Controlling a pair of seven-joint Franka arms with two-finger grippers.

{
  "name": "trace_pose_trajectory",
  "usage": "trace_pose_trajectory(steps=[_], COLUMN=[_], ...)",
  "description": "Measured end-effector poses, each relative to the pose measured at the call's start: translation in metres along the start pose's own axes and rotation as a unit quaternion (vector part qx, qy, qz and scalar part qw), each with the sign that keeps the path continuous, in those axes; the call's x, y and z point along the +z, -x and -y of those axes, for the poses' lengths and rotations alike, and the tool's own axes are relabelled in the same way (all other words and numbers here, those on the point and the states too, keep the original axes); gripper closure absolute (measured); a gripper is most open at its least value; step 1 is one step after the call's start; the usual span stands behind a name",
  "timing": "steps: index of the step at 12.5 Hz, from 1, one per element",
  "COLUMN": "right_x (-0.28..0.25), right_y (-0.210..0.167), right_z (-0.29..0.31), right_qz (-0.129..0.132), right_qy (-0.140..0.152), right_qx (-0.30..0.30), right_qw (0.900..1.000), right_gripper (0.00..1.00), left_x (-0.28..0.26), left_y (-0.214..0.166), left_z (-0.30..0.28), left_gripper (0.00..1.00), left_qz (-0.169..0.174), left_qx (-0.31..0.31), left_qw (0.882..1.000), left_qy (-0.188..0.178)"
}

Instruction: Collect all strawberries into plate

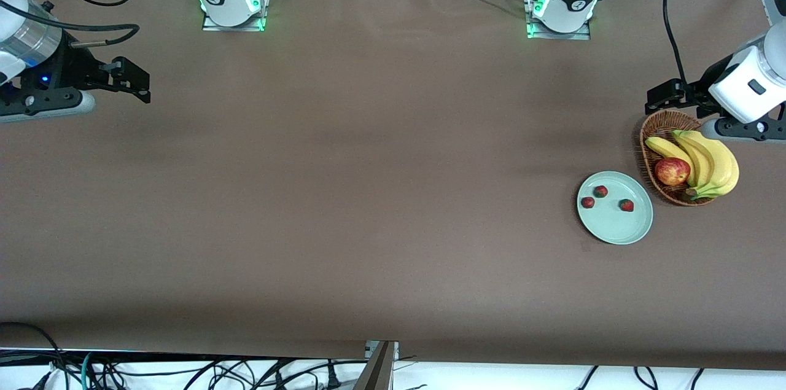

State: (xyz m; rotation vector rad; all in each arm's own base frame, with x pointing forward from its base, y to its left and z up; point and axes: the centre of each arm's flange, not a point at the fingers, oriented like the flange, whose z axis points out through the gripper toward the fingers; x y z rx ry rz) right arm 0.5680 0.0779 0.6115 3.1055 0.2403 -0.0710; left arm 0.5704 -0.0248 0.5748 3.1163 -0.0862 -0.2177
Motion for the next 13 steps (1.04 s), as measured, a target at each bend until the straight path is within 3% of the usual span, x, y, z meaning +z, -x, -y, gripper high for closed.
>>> trace_pose_trajectory(steps=[3, 8, 13], right_x=[0.003, 0.003, 0.003], right_y=[0.002, 0.002, 0.002], right_z=[0.0, 0.0, 0.0], right_qz=[0.012, 0.013, 0.013], right_qy=[0.0, -0.001, -0.001], right_qx=[0.0, 0.0, 0.0], right_qw=[1.0, 1.0, 1.0], right_gripper=[0.0, 0.0, 0.0], left_x=[-0.01, -0.009, -0.015], left_y=[0.002, 0.001, -0.007], left_z=[-0.035, -0.006, -0.013], left_gripper=[0.0, 0.0, 0.0], left_qz=[-0.006, -0.003, -0.009], left_qx=[0.022, -0.005, 0.002], left_qw=[1.0, 1.0, 1.0], left_qy=[-0.007, -0.005, -0.005])
